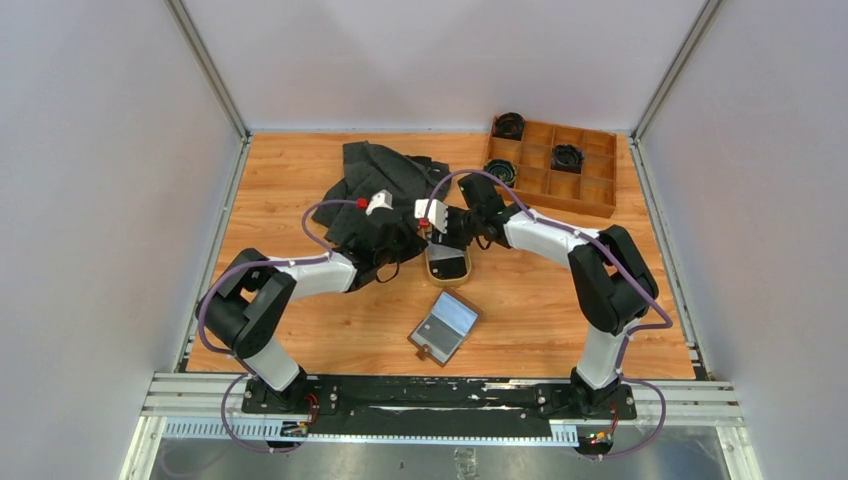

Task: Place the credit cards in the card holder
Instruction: Pick up the credit card from the storage box.

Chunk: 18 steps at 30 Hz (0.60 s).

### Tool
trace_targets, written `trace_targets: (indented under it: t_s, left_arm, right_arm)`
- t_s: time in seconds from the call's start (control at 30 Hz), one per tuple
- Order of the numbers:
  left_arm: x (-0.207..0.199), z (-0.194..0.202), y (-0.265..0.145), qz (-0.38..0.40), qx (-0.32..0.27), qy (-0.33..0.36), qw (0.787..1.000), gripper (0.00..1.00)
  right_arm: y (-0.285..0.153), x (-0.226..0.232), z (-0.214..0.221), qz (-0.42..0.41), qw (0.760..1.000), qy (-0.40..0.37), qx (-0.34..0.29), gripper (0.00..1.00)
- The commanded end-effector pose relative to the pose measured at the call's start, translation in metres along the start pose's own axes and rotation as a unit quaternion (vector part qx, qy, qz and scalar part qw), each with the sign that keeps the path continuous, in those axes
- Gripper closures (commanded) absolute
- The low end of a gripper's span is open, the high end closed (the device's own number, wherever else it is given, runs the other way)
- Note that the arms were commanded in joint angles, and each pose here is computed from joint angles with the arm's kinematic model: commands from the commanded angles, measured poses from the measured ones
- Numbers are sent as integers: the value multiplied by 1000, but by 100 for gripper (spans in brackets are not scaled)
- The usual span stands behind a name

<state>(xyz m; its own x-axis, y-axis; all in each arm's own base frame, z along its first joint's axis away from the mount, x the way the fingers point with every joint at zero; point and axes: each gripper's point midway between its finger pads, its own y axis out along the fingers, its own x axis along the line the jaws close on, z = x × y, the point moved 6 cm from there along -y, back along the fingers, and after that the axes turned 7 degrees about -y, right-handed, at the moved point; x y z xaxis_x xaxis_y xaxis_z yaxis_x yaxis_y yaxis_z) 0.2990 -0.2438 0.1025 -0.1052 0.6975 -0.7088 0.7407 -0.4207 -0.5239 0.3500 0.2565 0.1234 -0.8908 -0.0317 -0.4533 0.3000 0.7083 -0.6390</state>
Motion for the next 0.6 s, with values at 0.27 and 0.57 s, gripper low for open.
trace_targets:
  t_s: [0.27, 0.57]
  left_arm:
    - [-35, -23, 3, 59, 8, 14, 998, 67]
    - [-40, -18, 17, 54, 27, -45, 997, 65]
  right_arm:
    - [-13, -18, -2, 27, 999, 19, -7, 52]
    - [-13, -21, 0, 28, 999, 26, -7, 53]
